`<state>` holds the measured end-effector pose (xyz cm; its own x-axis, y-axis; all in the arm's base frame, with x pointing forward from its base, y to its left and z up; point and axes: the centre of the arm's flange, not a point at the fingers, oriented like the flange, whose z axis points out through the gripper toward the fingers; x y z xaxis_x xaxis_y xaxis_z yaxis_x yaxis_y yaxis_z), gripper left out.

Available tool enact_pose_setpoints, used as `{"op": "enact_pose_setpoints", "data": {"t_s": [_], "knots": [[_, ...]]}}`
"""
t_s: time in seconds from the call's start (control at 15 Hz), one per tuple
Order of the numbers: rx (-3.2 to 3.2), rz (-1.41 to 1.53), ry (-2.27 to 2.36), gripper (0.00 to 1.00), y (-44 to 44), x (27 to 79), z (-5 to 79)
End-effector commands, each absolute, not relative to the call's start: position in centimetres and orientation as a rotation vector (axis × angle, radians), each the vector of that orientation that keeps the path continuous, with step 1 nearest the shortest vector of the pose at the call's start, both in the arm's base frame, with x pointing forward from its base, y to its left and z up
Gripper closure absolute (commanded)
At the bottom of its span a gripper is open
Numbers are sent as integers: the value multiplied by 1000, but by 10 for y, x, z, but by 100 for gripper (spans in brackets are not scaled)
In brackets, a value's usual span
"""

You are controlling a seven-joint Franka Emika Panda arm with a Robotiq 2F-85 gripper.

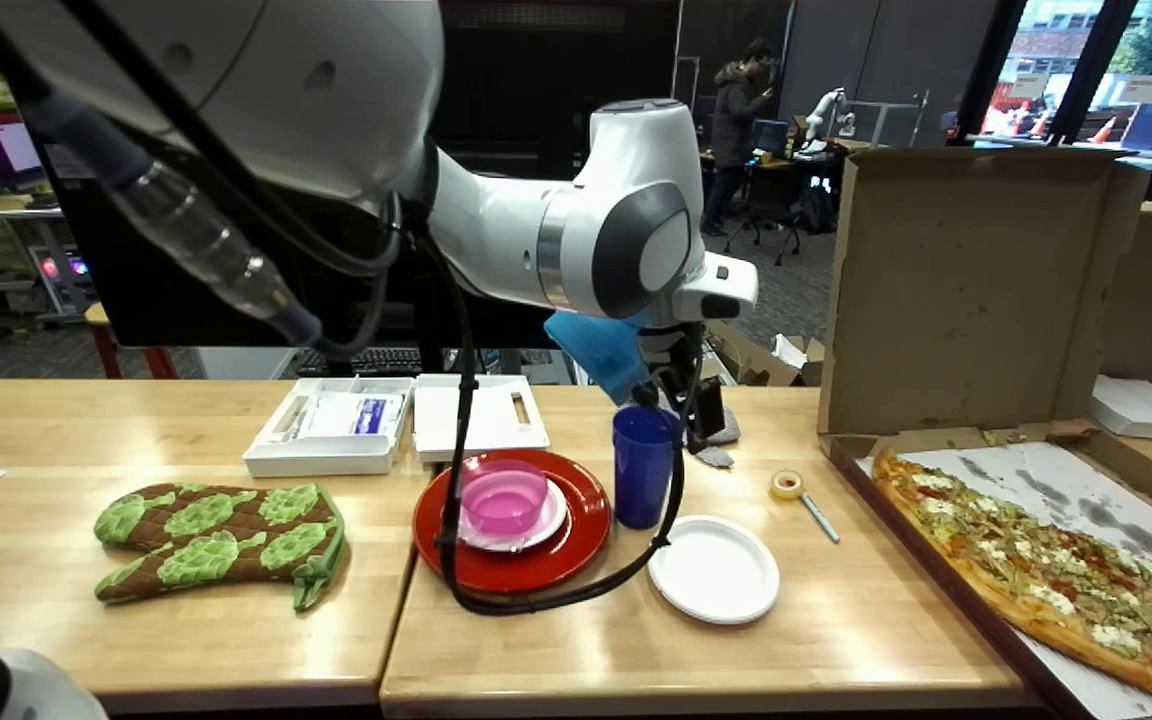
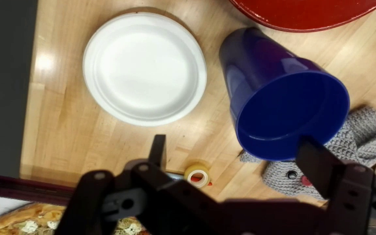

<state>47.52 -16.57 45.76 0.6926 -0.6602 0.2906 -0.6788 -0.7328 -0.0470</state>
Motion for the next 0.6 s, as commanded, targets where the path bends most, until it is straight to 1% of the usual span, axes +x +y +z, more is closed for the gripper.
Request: {"op": "enact_pose_setpoints", "data": {"t_s": [0.0, 0.53], "knots": [[2840, 444, -1039, 0, -175, 483, 463], [2928, 429, -699, 0, -182, 484, 452]]}}
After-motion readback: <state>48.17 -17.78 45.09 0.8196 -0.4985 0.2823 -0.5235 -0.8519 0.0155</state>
